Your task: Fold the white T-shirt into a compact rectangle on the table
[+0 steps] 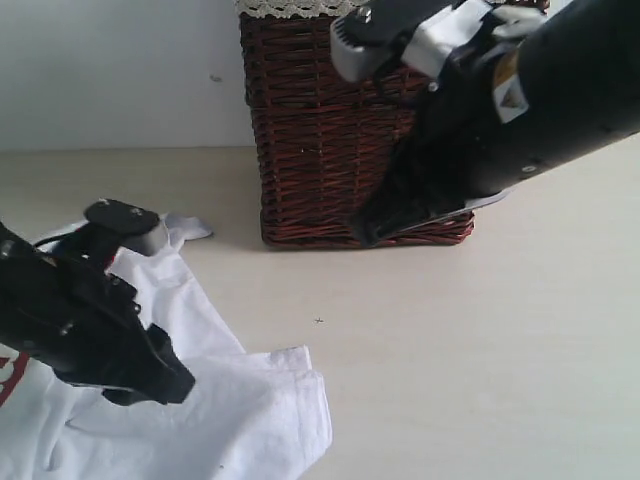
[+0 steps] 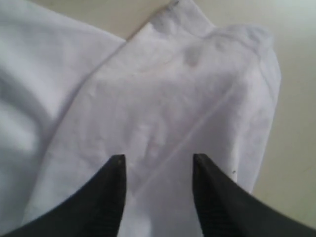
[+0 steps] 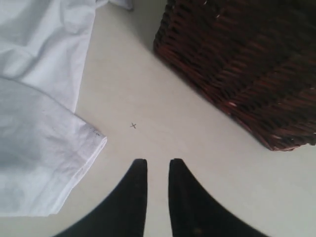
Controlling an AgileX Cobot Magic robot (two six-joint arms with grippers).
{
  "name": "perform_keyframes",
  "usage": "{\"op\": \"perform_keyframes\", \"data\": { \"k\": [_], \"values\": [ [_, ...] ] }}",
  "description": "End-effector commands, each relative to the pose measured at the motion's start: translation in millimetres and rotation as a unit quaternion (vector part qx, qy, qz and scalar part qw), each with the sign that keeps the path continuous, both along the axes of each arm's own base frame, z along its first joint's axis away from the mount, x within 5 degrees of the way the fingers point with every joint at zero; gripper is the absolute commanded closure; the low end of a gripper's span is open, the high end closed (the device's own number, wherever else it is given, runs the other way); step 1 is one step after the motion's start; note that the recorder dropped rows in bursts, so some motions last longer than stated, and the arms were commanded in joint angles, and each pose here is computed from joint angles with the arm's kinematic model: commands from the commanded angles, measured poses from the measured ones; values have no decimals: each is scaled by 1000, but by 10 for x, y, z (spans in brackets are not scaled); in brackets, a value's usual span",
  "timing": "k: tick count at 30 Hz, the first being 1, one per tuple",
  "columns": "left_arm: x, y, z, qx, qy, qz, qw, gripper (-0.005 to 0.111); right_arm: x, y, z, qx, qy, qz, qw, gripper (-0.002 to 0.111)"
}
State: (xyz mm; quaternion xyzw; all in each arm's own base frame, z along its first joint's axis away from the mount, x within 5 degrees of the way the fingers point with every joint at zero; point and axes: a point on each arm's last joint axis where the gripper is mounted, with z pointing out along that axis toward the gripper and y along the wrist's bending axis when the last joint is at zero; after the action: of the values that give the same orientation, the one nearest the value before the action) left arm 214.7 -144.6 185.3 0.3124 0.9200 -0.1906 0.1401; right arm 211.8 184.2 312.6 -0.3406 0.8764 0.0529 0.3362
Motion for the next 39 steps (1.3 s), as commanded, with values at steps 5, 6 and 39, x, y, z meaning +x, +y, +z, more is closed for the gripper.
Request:
{"op": "perform_keyframes", "data": {
  "k": [5,6,39],
  "values": [
    [40,-526,-290,27,-161,-67,984,51,-313,-347,463,23,-50,1,998,90],
    [76,-565,-327,27,-181,-63,981,51,-345,-378,499,27,-54,0,998,90],
    [61,-778,224,32,-128,-248,960,107,-497,-521,621,32,-66,3,997,90]
  ]
}}
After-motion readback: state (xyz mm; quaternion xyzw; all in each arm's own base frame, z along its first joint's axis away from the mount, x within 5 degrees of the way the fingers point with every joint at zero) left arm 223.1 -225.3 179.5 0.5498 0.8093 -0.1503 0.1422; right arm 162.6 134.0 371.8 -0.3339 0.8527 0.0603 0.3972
